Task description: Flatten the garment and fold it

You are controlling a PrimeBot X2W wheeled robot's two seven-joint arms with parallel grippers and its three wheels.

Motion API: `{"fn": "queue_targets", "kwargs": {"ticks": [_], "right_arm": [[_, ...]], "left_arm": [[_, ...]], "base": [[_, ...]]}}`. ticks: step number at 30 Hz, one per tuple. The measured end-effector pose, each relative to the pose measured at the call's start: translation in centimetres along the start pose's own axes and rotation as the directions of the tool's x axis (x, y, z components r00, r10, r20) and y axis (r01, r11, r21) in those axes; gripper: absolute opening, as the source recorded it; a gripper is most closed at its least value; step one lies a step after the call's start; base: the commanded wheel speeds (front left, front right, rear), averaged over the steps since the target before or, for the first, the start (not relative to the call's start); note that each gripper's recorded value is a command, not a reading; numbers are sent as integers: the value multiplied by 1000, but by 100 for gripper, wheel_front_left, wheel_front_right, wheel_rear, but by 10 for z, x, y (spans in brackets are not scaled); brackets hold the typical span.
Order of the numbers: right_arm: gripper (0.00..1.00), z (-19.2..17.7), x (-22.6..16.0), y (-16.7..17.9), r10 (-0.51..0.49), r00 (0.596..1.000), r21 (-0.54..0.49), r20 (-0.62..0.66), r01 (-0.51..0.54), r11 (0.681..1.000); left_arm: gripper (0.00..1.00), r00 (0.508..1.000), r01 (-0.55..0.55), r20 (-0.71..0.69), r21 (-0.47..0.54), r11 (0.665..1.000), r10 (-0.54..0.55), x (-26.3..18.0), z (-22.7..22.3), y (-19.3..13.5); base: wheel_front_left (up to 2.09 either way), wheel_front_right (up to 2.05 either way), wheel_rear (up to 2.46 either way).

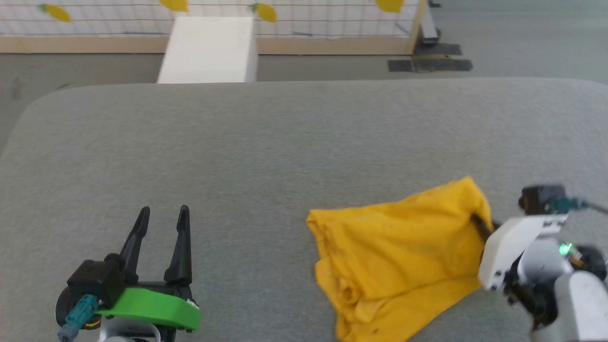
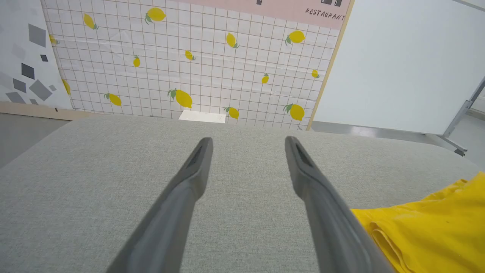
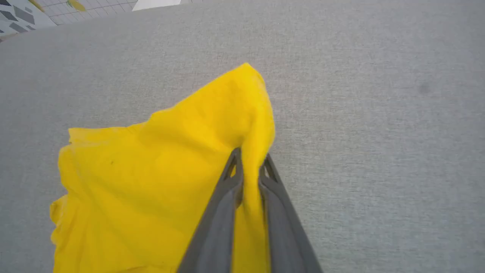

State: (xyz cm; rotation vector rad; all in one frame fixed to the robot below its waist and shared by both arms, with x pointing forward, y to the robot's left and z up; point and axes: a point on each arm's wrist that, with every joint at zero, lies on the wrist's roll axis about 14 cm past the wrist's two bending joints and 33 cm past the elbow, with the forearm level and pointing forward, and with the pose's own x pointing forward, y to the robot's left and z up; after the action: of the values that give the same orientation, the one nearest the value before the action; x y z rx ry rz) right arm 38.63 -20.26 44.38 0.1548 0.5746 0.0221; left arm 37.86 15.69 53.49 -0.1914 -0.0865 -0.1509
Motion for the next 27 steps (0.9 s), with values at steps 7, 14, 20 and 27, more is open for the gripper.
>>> {"fn": "queue_targets", "kwargs": {"ticks": [7, 14, 20, 27], "right_arm": [[0, 55, -15, -60, -148, 987, -110, 69, 155, 982], [0, 107, -27, -115, -296, 946, -176, 133, 316, 932], [0, 126, -25, -161, -419, 899, -200, 127, 437, 877], [0, 137, -18, -220, -562, 819, -246, 110, 571, 783]], "left_arm": [[100, 994, 108, -12, 10, 994, -108, 22, -4, -32], [100, 978, 210, 0, 52, 976, -210, 60, 0, -50], [100, 964, 266, -1, 77, 961, -267, 95, -6, -56], [100, 949, 315, -37, 101, 944, -313, 129, -33, -56]], "base": [[0, 0, 0], [0, 0, 0], [0, 0, 0], [0, 0, 0]]}}
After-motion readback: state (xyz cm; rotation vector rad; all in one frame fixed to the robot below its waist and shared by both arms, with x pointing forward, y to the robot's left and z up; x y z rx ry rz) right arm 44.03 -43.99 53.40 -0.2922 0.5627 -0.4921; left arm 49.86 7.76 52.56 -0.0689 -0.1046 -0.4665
